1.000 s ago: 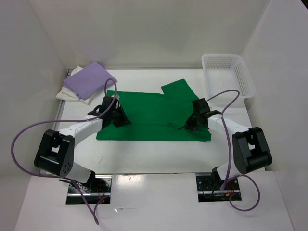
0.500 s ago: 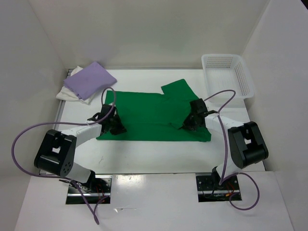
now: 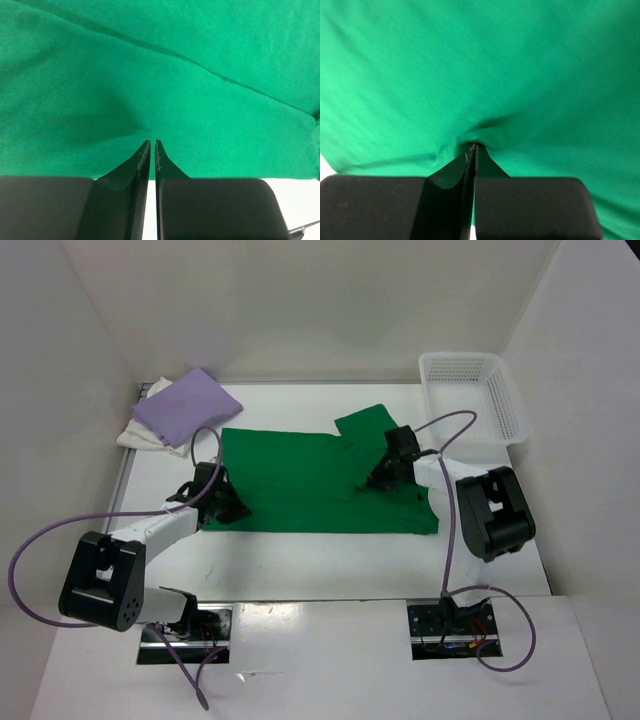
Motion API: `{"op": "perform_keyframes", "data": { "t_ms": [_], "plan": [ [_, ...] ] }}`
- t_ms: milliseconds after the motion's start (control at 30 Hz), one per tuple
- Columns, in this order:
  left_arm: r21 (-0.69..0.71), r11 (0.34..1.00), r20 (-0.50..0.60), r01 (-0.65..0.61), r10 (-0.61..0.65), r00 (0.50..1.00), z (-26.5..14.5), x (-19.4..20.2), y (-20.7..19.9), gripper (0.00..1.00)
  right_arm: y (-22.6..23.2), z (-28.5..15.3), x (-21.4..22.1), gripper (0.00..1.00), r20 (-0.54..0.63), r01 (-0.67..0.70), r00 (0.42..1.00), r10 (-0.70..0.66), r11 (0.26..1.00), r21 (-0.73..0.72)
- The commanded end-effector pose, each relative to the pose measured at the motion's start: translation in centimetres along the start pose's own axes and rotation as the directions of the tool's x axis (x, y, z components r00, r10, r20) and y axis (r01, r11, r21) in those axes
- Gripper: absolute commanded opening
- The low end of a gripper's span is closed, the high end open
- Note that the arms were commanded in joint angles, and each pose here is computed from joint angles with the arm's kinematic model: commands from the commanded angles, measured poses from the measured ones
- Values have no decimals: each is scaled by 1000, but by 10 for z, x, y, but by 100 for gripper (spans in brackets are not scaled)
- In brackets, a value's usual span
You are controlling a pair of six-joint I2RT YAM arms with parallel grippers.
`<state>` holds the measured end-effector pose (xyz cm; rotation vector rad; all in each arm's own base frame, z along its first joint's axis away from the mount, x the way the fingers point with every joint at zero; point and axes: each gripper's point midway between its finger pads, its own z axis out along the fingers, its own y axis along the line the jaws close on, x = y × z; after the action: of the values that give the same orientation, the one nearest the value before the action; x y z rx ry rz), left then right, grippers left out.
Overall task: Fold and stack the t-shirts
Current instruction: Fold the flattened tshirt in 1/3 of the way
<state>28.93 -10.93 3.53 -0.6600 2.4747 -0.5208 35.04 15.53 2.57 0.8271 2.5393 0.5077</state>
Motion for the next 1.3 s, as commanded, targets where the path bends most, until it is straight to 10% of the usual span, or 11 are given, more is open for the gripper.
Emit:
{"op": "perform_keyframes", "data": {
  "t_ms": [0, 300, 633, 1267],
  "plan": [
    [28, 1000, 59, 5, -7, 998, -6, -17, -9, 13, 64, 7, -31, 0, 35, -14, 999, 19, 991, -130],
    [86, 995, 96, -59, 50, 994, -25, -27, -30, 9, 93, -32, -58, 6, 128, 28, 992, -4, 982, -187],
    [156, 953, -22, -259, 266, 964, 9, 17, -109, 7, 54, -26, 62, 0, -58, 137, 987, -147, 979, -150],
    [-30, 998, -379, -51, 36, 925, 13, 108, 12, 12, 17, 2, 164, 0, -221, 342, 913, -344, 938, -49]
  ]
}}
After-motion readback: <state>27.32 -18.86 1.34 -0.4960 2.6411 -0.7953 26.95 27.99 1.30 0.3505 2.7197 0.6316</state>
